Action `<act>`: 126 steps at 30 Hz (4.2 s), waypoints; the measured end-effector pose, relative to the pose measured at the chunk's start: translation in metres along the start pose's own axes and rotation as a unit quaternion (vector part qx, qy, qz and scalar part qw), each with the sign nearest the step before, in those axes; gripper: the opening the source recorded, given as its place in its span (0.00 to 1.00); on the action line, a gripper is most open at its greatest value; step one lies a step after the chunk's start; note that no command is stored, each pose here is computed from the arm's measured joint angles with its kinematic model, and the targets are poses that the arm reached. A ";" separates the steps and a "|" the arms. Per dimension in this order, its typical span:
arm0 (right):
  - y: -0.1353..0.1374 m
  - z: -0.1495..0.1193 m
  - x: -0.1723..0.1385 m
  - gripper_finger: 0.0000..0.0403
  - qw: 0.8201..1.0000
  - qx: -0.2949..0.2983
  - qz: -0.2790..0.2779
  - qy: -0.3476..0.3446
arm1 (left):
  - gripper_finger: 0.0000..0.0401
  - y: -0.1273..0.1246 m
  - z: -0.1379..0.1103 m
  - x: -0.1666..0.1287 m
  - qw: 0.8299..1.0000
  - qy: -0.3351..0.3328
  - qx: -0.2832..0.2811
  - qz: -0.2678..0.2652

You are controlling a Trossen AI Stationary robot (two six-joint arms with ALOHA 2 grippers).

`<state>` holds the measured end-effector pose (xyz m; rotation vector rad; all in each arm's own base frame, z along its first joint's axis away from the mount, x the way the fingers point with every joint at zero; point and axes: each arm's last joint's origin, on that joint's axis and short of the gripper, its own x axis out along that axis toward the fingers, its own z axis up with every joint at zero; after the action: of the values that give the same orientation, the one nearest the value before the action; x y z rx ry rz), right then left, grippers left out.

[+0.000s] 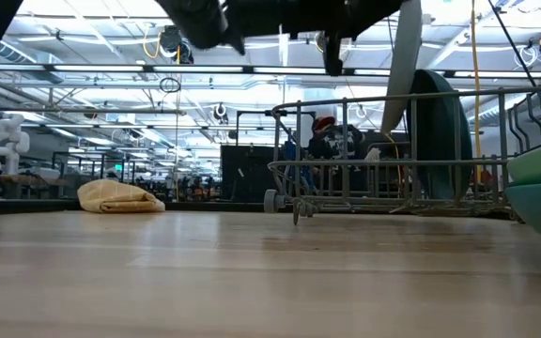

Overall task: Sort dishes
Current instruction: Put the white plate in the dish rack

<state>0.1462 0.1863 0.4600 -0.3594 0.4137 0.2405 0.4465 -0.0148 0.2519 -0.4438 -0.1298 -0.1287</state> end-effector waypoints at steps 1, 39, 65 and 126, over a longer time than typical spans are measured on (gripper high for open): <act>0.000 0.000 0.000 0.39 1.000 -0.001 0.000 0.000 | 0.01 0.001 -0.003 -0.003 1.000 -0.007 -0.007 -0.003; 0.001 0.001 0.000 0.39 1.000 -0.005 -0.009 -0.007 | 0.37 0.029 -0.104 0.007 0.983 -0.111 -0.145 -0.017; 0.002 0.001 0.001 0.39 1.000 -0.005 -0.007 -0.006 | 0.60 0.037 -0.077 0.048 0.993 0.037 -0.109 -0.018; 0.003 0.001 0.003 0.39 1.000 0.004 -0.006 0.000 | 0.45 0.059 -0.067 0.054 0.987 0.134 -0.078 -0.032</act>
<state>0.1478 0.1900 0.4583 -0.3549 0.4116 0.2268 0.5148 0.0037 0.1752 -0.5741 0.1312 -0.2613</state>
